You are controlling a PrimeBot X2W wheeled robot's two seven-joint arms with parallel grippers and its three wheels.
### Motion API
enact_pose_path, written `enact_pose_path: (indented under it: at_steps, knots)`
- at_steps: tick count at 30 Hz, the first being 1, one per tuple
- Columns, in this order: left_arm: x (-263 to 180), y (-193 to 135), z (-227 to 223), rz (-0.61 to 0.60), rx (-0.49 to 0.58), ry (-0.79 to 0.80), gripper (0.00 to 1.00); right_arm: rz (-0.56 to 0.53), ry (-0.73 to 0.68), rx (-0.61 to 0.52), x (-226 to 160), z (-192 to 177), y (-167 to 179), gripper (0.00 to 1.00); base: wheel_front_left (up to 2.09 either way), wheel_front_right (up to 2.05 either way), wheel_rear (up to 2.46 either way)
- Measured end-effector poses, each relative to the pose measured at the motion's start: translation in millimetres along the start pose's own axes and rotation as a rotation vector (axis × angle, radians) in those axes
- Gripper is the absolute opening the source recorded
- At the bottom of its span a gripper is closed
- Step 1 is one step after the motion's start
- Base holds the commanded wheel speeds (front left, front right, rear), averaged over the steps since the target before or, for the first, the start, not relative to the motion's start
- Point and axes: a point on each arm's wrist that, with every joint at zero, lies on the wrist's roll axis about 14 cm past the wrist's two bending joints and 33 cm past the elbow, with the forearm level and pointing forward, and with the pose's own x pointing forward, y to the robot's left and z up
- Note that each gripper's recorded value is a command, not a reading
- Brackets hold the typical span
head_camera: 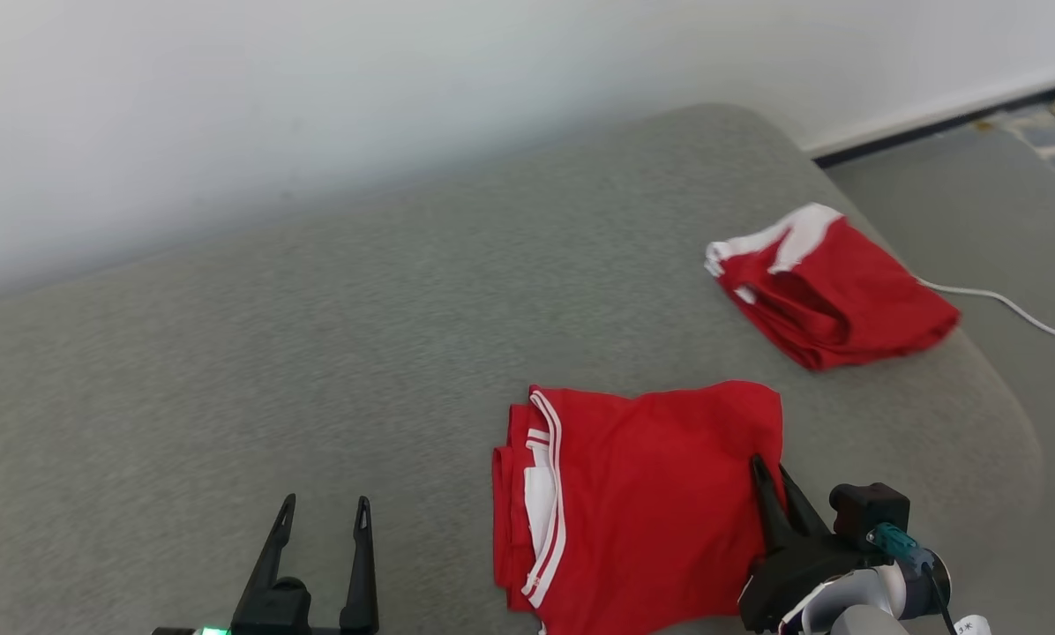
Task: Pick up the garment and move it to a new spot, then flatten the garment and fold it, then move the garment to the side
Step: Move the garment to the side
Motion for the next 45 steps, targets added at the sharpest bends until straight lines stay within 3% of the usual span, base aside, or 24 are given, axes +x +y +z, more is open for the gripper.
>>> enact_pose_path:
  at_steps: [9, 16, 22, 31, 37, 45]
  knots:
    - [31.2, -59.2, -2.2, -0.19, -0.015, -0.004, 1.0, -0.163, -0.031, 0.029, -30.3, 4.9, -53.4, 0.0, 0.0, 0.0, 0.0]
    - [39.0, -69.7, -12.6, -0.222, -0.034, 0.017, 1.0, -0.138, -0.055, -0.016, -25.5, 16.1, -47.7, 0.0, 0.0, 0.0, 0.0]
    - [37.9, -62.7, -18.6, -0.203, -0.033, 0.029, 1.0, -0.05, -0.12, -0.126, -0.1, 53.4, -37.2, 0.0, 0.0, 0.0, 0.0]
    - [34.5, -40.3, -30.6, -0.165, -0.007, 0.051, 1.0, -0.007, -0.239, -0.316, 57.0, 132.9, -40.7, 0.0, 0.0, 0.0, 0.0]
    - [37.0, -28.7, -34.0, -0.146, 0.006, 0.051, 1.0, -0.06, -0.225, -0.371, 86.8, 150.6, -58.7, 0.0, 0.0, 0.0, 0.0]
    - [36.0, 1.4, -35.0, -0.069, 0.016, 0.045, 1.0, -0.182, -0.159, -0.511, 115.1, 163.7, -108.0, 0.0, 0.0, 0.0, 0.0]
